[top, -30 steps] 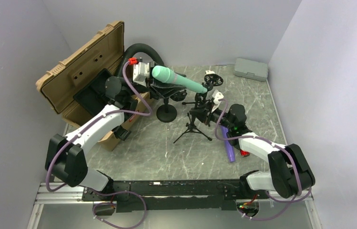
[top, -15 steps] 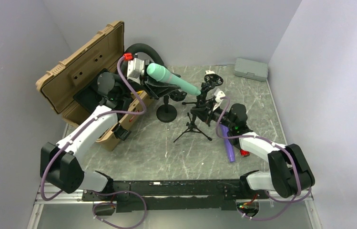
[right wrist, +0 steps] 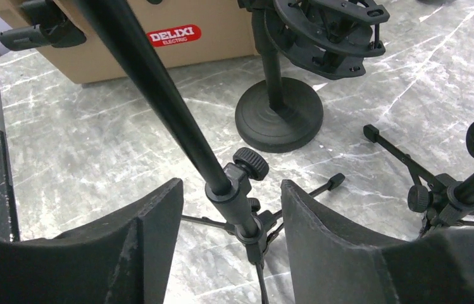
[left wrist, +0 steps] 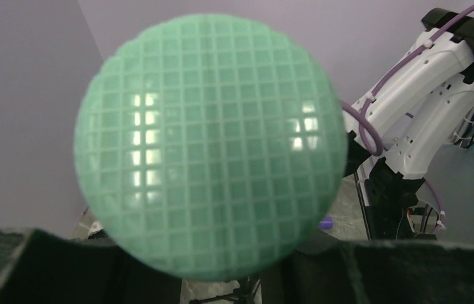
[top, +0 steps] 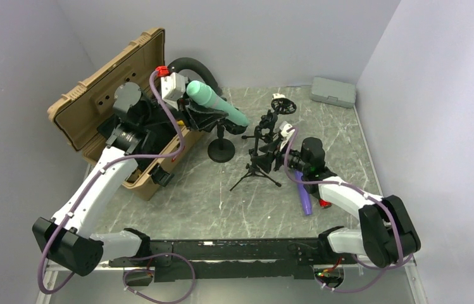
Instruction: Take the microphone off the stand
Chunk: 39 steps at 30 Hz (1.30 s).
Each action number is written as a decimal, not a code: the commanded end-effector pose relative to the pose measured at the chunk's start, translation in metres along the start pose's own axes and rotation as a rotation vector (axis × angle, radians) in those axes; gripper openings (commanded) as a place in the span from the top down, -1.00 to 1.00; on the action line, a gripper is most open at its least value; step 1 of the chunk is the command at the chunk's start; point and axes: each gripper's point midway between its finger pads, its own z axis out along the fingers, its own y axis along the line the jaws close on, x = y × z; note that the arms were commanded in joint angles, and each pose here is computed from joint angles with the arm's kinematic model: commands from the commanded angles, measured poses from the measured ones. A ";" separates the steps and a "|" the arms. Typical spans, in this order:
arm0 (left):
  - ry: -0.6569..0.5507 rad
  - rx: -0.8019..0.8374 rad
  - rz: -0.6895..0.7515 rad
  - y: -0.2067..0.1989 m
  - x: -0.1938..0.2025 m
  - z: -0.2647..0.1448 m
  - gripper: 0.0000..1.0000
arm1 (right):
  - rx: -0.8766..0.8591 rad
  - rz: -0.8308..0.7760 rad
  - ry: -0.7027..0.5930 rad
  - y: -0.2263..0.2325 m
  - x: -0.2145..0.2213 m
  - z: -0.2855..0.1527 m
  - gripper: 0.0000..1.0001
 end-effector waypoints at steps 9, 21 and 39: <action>0.069 -0.099 0.021 0.009 -0.010 -0.015 1.00 | 0.044 -0.154 0.049 0.001 -0.035 -0.021 -0.99; 0.149 -0.132 0.036 -0.002 -0.008 -0.030 1.00 | 0.161 -0.315 0.153 0.000 -0.062 -0.069 -1.00; 0.149 0.007 -0.127 -0.036 0.012 -0.028 1.00 | -0.208 -0.376 0.080 0.104 -0.180 -0.103 -0.95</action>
